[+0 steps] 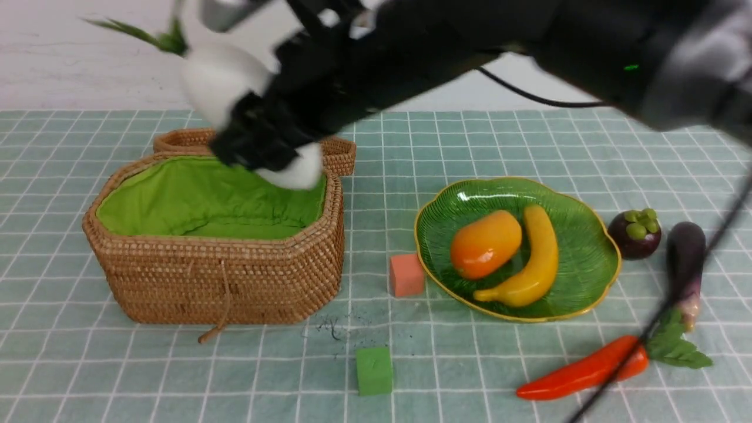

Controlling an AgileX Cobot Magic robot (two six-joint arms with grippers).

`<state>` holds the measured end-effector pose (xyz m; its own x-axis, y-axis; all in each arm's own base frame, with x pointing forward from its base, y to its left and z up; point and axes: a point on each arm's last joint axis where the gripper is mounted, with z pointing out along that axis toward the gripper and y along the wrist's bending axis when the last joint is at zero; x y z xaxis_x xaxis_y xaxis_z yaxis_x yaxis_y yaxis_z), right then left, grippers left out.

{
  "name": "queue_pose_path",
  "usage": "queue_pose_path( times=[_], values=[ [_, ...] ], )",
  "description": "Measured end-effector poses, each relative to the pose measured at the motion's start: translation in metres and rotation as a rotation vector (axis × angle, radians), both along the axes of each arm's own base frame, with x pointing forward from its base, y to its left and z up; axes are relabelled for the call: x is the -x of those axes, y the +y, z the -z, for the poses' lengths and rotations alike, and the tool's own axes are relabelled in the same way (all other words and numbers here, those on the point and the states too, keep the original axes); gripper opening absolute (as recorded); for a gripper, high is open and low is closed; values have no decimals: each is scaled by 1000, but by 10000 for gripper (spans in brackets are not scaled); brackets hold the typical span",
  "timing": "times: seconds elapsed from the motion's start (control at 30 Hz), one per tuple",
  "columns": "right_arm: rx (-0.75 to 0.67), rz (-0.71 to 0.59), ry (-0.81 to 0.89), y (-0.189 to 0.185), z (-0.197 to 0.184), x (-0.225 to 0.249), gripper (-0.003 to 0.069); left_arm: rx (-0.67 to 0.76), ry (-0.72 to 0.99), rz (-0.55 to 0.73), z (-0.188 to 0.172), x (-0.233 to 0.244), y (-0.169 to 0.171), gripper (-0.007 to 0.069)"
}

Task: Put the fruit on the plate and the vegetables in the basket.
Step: Take a daikon with your right arm and place it on the basket on the left, then use the right arm to grab a carrot and put it into the left basket

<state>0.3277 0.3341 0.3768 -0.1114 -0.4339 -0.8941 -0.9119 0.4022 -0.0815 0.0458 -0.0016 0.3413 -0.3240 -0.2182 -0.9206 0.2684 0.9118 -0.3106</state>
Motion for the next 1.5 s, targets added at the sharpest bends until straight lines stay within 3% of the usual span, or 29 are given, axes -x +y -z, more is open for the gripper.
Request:
queue_pose_path(
  times=[0.2,0.23,0.3,0.37,0.53,0.63,0.67,0.73,0.77,0.8,0.83,0.9,1.0,1.03,1.13,1.17,1.23,1.27,1.33,1.37,1.4,1.43,1.5],
  values=[
    [8,23,-56,33,65,-43,491,1,20,3,2,1,0,-13],
    [27,27,-36,38,83,-48,561,-9,28,9,3,1,-1,-13],
    [40,22,-23,39,90,-49,617,-17,30,11,3,1,-1,-13],
    [52,16,7,37,87,-46,669,-36,21,37,3,2,-2,-13],
    [87,23,62,18,43,-24,626,-77,-33,120,0,4,-8,-13],
    [203,126,202,-28,-20,16,460,-123,-85,262,-2,9,-18,-13],
    [240,163,228,-40,-30,25,424,-135,-93,296,-2,11,-20,-13],
    [311,279,244,-67,-51,40,279,-166,-119,397,-1,16,-27,-13],
    [315,289,243,-69,-53,41,253,-169,-122,406,-2,16,-27,-13],
    [336,361,221,-85,-62,48,163,-188,-154,491,-2,21,-32,-13],
    [340,371,219,-87,-62,49,151,-190,-158,500,-2,21,-33,-13],
    [385,431,213,-108,-62,62,19,-203,-198,605,-3,28,-39,-13],
    [423,495,262,-130,-50,73,-10,-226,-233,669,-4,32,-42,-13],
    [426,586,336,-153,-37,78,-10,-228,-257,700,-5,34,-44,-13],
    [467,848,575,-208,17,78,29,-229,-276,726,-6,36,-45,-13],
    [473,874,607,-212,24,79,34,-229,-277,726,-6,36,-45,-13],
    [460,1070,819,-246,69,77,127,-226,-277,729,-6,36,-45,-13],
    [448,1092,835,-251,73,76,137,-225,-277,729,-6,36,-45,-13],
    [360,1215,983,-272,111,72,284,-224,-276,730,-6,36,-45,-13],
    [318,1249,1010,-277,122,69,347,-224,-276,730,-6,36,-45,-13],
    [303,1255,1017,-278,126,67,359,-224,-276,730,-6,37,-45,-13],
    [247,1287,1027,-283,138,61,445,-223,-275,729,-6,37,-45,-13],
    [182,1317,1029,-288,149,51,542,-223,-275,730,-6,37,-45,-13]
  ],
)
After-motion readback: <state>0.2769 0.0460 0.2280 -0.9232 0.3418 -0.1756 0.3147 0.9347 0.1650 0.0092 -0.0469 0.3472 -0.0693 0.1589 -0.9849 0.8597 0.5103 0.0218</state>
